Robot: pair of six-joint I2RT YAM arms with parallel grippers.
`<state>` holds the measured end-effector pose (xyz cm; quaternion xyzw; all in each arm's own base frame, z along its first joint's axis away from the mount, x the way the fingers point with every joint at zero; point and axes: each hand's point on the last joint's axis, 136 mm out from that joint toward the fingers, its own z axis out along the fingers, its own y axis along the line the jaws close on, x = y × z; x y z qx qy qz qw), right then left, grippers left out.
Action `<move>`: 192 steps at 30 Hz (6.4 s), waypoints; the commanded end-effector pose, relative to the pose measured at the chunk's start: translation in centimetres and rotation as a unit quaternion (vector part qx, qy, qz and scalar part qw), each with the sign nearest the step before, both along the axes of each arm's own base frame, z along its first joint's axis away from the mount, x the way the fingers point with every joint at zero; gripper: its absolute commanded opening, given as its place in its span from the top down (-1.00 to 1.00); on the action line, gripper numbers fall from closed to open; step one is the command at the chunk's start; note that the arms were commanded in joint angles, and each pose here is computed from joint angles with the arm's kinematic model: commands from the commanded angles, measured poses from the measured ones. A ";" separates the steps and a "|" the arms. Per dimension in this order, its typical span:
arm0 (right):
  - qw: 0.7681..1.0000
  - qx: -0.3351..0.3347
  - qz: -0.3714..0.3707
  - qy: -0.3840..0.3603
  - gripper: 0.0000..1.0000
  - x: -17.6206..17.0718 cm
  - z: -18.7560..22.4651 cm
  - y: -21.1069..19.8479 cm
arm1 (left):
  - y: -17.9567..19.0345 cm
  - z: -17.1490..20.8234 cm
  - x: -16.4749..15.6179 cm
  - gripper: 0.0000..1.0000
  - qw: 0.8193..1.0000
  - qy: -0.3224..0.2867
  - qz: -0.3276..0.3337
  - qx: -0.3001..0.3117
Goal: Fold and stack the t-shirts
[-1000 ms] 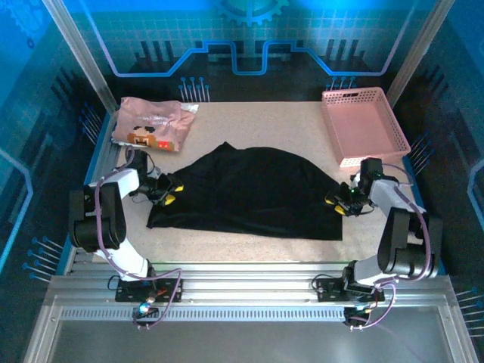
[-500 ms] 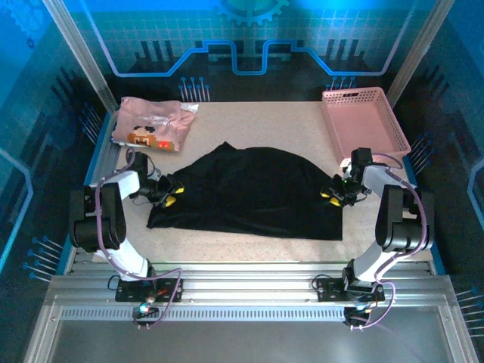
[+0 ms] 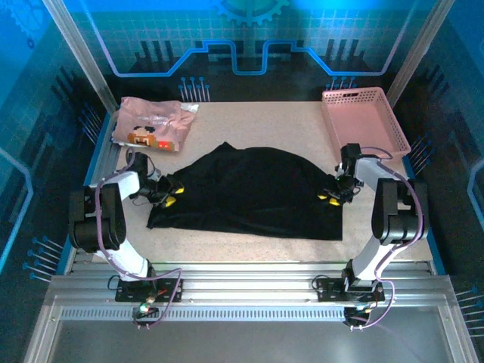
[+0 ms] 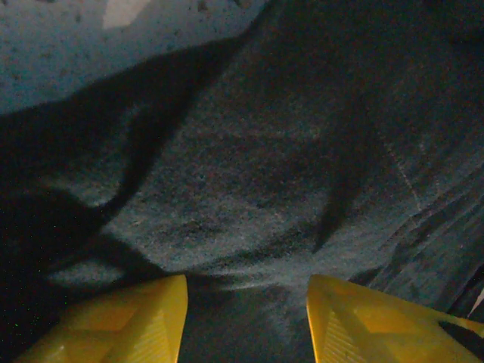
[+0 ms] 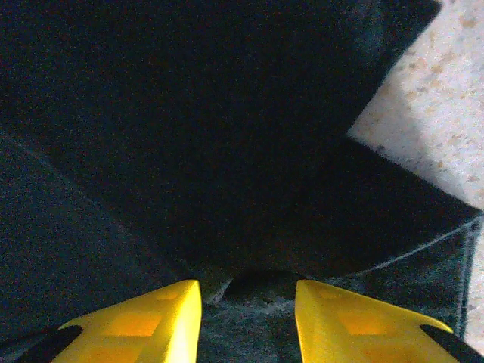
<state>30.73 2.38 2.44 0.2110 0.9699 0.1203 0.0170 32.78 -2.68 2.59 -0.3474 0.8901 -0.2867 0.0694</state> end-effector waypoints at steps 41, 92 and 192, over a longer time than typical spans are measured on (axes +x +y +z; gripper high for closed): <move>0.996 -0.085 -0.022 0.012 1.00 -6.5 4.2 -2.1 | 1.3 -0.7 -2.0 0.05 1.000 0.022 -0.010 0.021; 0.981 0.100 0.133 -0.102 -0.56 -4.4 6.3 8.8 | 3.4 4.7 -0.7 -0.26 0.981 -0.022 -0.082 0.172; 0.905 -0.211 0.293 0.225 -0.40 -12.3 -1.9 9.7 | 1.2 -1.1 -7.4 0.22 0.990 0.117 -0.003 0.079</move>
